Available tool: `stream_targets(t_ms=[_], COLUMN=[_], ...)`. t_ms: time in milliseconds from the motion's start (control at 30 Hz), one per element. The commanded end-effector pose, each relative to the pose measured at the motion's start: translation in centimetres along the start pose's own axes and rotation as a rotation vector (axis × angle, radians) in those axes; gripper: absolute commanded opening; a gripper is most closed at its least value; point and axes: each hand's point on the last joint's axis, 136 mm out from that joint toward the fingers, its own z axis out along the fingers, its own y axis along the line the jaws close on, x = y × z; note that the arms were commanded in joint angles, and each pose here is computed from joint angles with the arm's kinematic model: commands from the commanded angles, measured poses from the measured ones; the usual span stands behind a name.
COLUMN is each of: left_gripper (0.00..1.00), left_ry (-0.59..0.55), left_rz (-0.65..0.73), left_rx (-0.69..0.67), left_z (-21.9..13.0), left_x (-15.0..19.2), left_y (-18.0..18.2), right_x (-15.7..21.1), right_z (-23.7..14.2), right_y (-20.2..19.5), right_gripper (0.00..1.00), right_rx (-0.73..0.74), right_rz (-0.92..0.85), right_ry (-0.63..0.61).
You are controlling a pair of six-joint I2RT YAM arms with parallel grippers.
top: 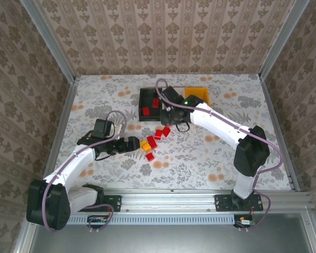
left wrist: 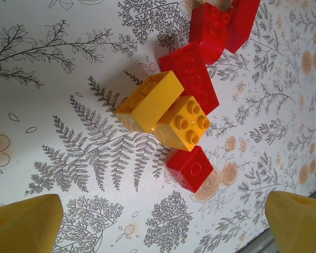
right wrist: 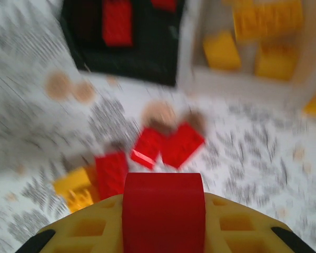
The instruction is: Sort the legos into containers by color
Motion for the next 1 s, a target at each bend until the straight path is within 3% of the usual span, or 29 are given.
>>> stream_targets(t_ms=[0, 200, 367, 667, 967], left_gripper=[1.00, 1.00, 1.00, 1.00, 1.00], left_ry=[0.021, 0.034, 0.042, 0.056, 0.063], left_rz=[0.004, -0.001, -0.004, -0.012, -0.017], left_rx=[-0.008, -0.021, -0.033, -0.049, -0.063], left_z=[0.4, 0.5, 0.6, 0.8, 0.9], left_x=[0.8, 1.1, 1.3, 1.8, 1.9], left_y=[0.3, 0.5, 0.6, 0.7, 1.0], right_x=[-4.8, -10.9, -13.4, -13.4, -12.5], right_z=[1.1, 5.7, 10.0, 17.1, 19.8], right_y=[1.1, 3.3, 4.0, 2.6, 1.8], right_gripper=[0.28, 0.28, 0.27, 0.28, 0.30], right_rx=[0.004, -0.031, -0.037, -0.005, -0.032], right_rz=[-0.094, -0.120, -0.110, -0.067, -0.031], right_ry=[-0.123, -0.237, -0.283, -0.236, -0.190])
